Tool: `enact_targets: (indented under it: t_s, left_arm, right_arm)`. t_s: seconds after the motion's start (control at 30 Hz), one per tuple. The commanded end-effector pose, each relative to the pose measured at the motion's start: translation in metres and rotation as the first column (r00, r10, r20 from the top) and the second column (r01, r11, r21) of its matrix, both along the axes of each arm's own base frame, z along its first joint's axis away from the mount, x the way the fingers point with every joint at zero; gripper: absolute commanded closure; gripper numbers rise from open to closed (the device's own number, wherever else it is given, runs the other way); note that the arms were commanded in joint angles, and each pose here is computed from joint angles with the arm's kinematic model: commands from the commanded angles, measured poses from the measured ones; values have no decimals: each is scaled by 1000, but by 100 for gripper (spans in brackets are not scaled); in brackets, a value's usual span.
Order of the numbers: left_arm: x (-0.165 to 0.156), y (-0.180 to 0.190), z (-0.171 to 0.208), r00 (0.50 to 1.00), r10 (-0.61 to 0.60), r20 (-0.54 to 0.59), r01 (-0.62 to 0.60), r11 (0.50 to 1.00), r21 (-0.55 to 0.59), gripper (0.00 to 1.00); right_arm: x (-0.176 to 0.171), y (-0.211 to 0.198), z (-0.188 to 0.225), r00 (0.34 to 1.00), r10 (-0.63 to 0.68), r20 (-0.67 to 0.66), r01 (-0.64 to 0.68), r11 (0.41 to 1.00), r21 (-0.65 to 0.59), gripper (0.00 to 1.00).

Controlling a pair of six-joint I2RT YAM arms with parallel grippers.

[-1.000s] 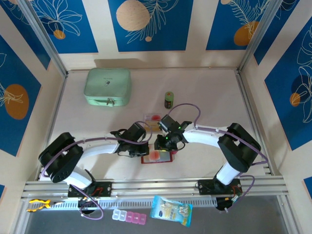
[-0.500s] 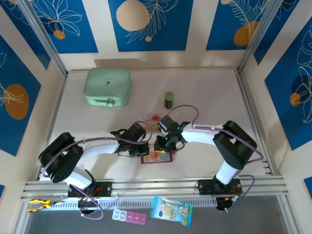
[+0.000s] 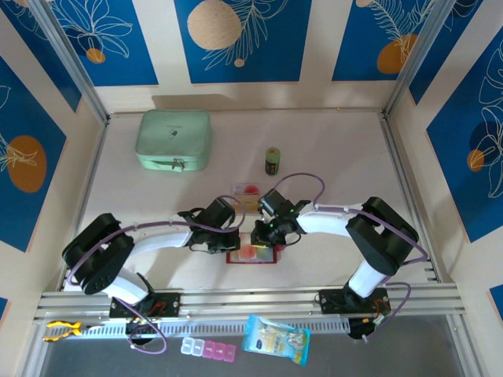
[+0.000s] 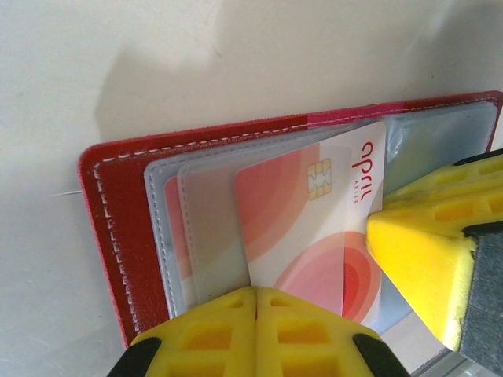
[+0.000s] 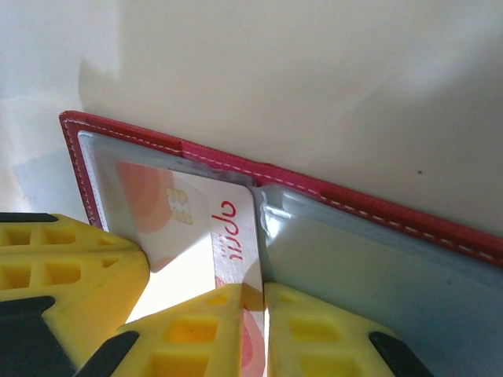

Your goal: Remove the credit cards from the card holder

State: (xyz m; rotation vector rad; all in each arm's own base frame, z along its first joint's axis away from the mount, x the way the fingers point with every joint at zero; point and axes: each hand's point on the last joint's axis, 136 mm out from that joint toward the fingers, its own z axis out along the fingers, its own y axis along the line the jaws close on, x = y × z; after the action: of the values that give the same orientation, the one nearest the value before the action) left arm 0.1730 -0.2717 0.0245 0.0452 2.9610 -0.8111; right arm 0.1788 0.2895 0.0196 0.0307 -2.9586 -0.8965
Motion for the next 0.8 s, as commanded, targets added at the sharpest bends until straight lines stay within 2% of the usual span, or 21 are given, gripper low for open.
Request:
enact_targets:
  t_s: [0.0,0.27,0.77]
  left_arm:
    - [-8,15,-15,1000,6,-31,-4,997,82,98]
    - [-9,16,-16,999,10,-36,-7,996,89,98]
    - [-11,19,-20,999,24,-44,-19,995,100,98]
  right_arm:
    - [-15,3,3,999,18,-50,-16,999,46,84]
    - [-21,2,2,998,15,-61,-10,997,80,83]
    - [-24,-6,3,998,-15,-62,24,989,146,93]
